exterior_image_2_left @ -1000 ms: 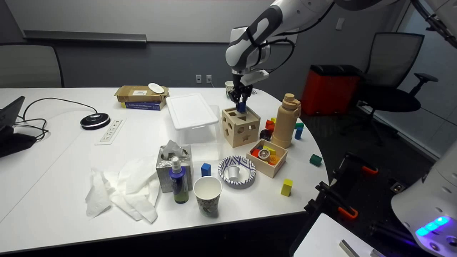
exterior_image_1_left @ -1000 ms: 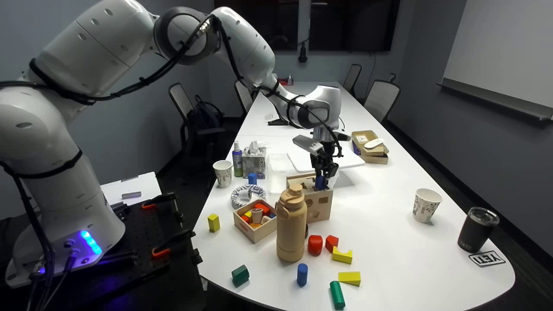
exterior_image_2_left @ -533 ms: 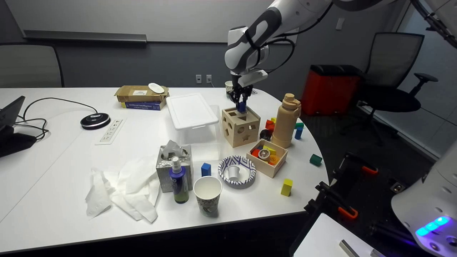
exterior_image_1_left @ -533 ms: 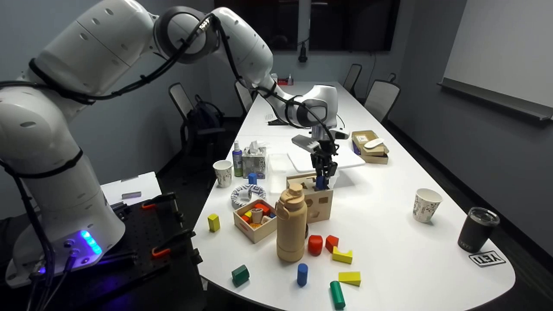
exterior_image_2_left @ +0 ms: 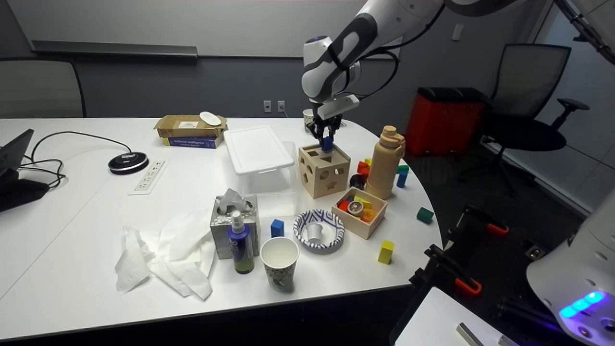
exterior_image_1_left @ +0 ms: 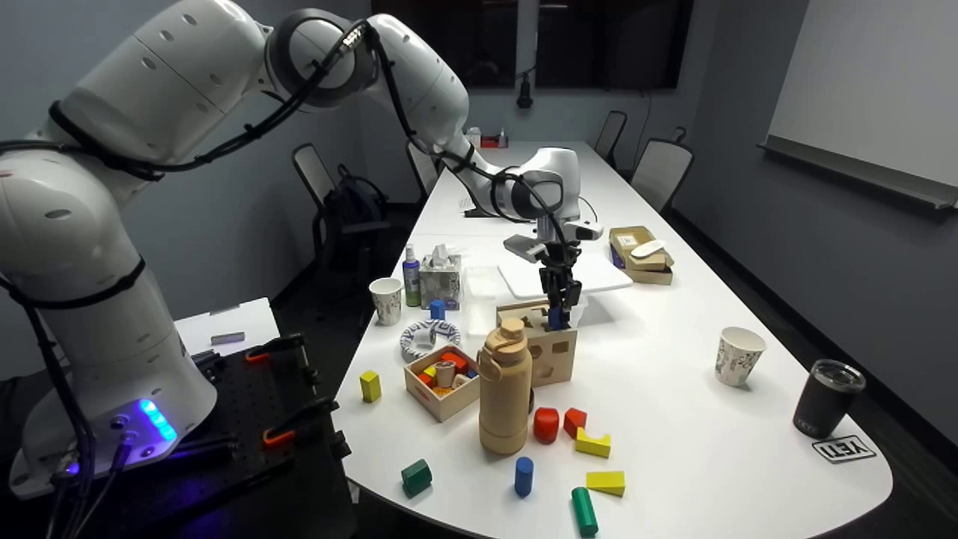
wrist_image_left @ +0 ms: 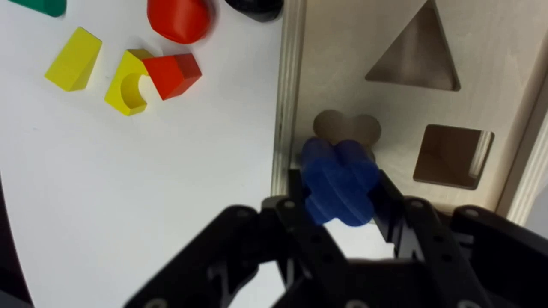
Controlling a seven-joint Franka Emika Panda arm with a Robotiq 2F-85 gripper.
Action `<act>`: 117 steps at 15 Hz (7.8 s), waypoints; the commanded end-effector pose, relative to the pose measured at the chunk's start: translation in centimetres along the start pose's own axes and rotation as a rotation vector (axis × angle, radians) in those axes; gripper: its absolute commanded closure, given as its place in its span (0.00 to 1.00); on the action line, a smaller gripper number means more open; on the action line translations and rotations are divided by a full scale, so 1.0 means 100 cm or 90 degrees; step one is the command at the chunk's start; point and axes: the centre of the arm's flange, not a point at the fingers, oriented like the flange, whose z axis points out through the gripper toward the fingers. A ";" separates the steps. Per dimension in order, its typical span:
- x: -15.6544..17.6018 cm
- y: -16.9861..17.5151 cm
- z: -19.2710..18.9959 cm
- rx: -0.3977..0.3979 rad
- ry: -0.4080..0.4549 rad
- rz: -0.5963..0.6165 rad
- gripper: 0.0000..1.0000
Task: Place the blue square block inside the shape sorter box
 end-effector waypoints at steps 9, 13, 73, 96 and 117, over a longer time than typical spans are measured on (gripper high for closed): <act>-0.048 -0.006 0.016 -0.023 -0.032 -0.004 0.83; -0.047 -0.005 0.019 -0.024 -0.031 -0.004 0.83; -0.028 0.027 0.006 0.069 -0.105 0.081 0.83; -0.008 0.031 0.016 0.111 -0.105 0.060 0.83; -0.006 0.023 -0.037 0.111 -0.071 0.052 0.00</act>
